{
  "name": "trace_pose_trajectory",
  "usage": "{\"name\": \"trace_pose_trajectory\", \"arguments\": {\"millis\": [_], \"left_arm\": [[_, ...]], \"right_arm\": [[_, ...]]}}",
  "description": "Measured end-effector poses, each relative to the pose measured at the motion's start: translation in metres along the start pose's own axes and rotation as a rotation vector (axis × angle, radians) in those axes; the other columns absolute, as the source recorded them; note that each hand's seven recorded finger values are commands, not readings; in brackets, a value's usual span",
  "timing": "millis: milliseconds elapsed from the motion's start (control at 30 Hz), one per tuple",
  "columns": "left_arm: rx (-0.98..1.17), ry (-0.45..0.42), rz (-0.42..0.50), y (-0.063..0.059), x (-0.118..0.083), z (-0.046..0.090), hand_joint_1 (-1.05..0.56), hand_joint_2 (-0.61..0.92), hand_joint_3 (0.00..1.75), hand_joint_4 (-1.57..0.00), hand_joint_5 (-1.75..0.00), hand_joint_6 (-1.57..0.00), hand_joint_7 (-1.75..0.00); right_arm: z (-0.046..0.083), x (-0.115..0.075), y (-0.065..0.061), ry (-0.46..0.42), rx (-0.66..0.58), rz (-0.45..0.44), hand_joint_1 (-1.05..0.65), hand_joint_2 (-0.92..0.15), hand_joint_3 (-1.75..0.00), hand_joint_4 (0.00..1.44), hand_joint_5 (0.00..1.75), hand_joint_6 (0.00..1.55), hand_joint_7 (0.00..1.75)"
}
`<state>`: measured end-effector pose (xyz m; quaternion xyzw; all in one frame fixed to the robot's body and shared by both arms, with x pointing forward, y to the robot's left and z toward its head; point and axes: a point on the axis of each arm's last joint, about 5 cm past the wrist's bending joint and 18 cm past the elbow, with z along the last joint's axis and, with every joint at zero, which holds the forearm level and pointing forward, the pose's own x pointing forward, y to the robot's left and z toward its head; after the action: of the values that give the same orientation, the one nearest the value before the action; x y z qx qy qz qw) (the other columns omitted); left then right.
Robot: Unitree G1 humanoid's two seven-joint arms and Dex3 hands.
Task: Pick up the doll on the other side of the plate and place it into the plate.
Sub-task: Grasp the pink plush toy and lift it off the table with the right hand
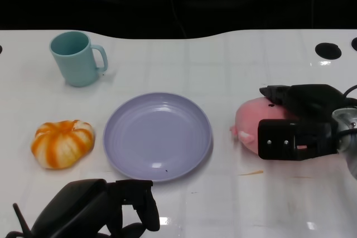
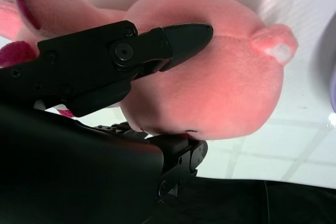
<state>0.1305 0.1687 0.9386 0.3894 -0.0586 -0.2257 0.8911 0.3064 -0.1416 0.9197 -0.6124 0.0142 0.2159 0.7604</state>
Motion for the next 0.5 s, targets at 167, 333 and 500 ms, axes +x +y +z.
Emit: {"name": "trace_pose_trajectory", "arguments": {"millis": [167, 333, 500], "left_arm": [[0.0, 0.004, -0.001, 0.0, 0.0, 0.0, -0.21, 0.68, 0.78, -0.69, -1.52, -0.72, -1.19], [0.003, 0.01, -0.002, 0.0, 0.0, 0.0, -0.22, 0.68, 0.77, -0.69, -1.52, -0.72, -1.19], [0.004, 0.009, -0.004, -0.001, 0.001, 0.0, -0.21, 0.68, 0.77, -0.69, -1.51, -0.71, -1.19]], "right_arm": [[0.0, 0.001, 0.008, -0.032, 0.132, -0.106, -0.2, -0.91, -0.06, 0.85, 1.06, 1.17, 0.13], [-0.001, 0.001, 0.011, -0.061, 0.154, -0.162, -0.17, -0.62, -0.65, 0.82, 1.62, 1.21, 0.44], [0.001, 0.001, 0.012, -0.071, 0.151, -0.181, -0.21, -0.64, -0.65, 0.76, 1.74, 0.86, 1.21]]}}
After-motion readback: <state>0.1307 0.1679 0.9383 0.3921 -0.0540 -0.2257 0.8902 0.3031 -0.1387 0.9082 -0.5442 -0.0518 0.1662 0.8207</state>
